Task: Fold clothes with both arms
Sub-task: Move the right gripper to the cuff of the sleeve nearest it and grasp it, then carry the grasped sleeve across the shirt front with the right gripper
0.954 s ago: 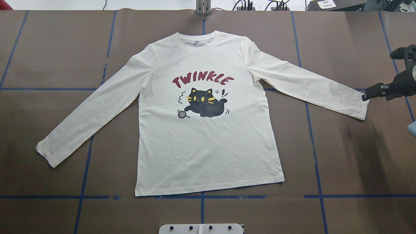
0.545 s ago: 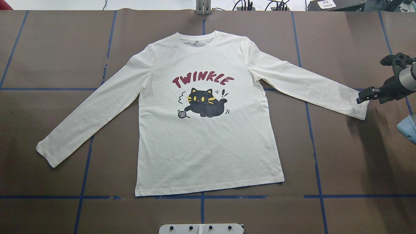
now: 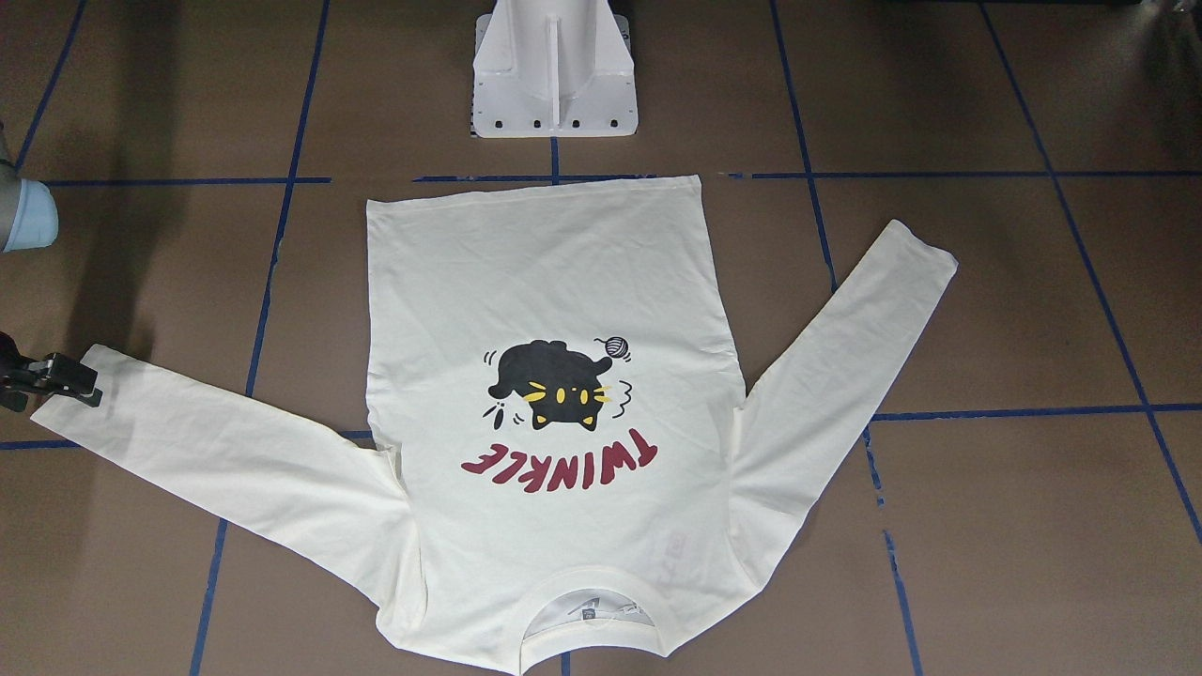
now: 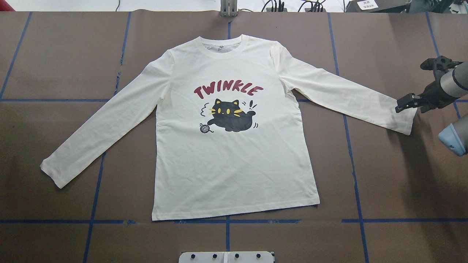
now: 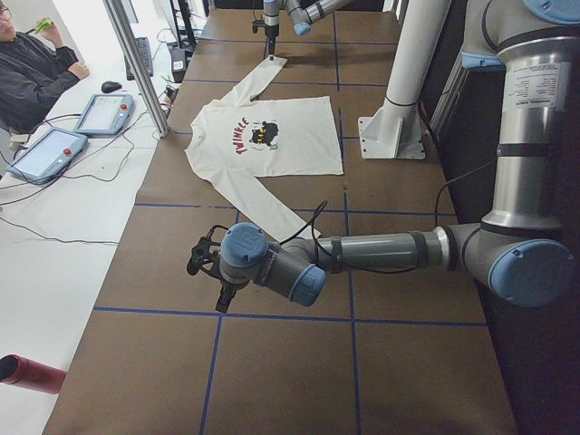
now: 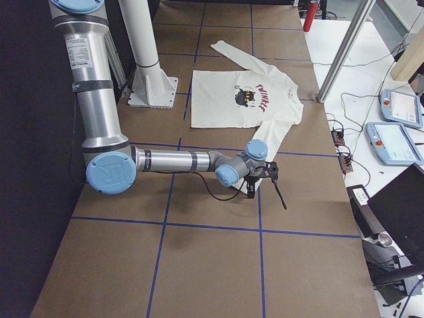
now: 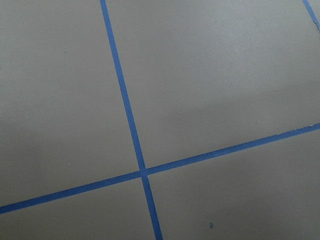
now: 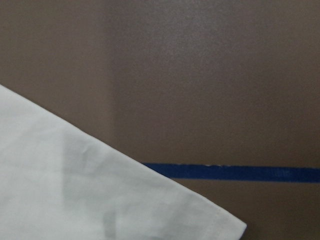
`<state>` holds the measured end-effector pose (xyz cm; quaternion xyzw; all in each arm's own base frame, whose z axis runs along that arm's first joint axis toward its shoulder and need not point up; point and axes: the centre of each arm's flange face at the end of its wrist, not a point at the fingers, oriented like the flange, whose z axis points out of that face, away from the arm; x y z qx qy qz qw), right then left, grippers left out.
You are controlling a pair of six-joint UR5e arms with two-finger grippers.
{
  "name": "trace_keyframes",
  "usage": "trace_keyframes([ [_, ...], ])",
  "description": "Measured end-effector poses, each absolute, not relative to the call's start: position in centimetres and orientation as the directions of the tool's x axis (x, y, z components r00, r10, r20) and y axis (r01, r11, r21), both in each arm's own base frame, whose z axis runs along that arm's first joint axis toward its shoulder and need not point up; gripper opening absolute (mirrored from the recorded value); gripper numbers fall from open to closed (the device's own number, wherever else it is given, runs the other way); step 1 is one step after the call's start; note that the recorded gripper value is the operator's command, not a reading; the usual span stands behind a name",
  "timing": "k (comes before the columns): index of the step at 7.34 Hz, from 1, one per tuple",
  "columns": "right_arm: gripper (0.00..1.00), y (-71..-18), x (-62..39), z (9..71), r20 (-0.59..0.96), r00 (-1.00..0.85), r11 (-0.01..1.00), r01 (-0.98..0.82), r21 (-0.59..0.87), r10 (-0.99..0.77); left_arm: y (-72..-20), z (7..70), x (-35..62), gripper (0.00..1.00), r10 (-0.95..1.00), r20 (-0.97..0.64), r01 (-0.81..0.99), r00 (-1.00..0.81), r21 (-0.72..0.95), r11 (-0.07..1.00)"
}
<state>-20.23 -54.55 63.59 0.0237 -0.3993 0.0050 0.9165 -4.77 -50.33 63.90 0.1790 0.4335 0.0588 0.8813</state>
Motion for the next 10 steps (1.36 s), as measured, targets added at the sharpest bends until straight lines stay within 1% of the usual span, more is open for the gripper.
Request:
trace_keyframes([
  [5,1.0,-53.1,-21.1,64.5,0.726,0.687,1.0,-0.003,0.02,-0.013,-50.3,63.9,-4.8,1.0,0.259,-0.744,0.051,0.616,0.366,0.929],
  [6,0.92,-52.8,-21.1,64.8,0.725,0.689,1.0,0.0,0.016,-0.012,-50.3,64.0,-4.8,1.0,0.257,-0.744,0.051,0.616,0.364,0.93],
  [7,0.61,-52.6,-21.1,65.0,0.724,0.69,1.0,0.0,0.014,-0.01,-50.3,64.0,-4.8,1.0,0.256,-0.745,0.051,0.616,0.363,0.93],
  [8,0.41,-52.5,-21.0,64.9,0.724,0.689,1.0,0.0,0.014,-0.01,-50.2,64.0,-4.8,1.0,0.256,-0.745,0.051,0.616,0.362,0.931],
  [9,0.24,-52.4,-20.9,64.7,0.726,0.688,1.0,0.0,0.017,-0.012,-50.2,64.1,-4.8,1.0,0.255,-0.746,0.051,0.616,0.361,0.931],
  [10,0.15,-52.3,-20.9,64.5,0.728,0.686,1.0,0.0,0.02,-0.014,-50.2,64.2,-4.8,1.0,0.254,-0.746,0.051,0.615,0.359,0.932],
])
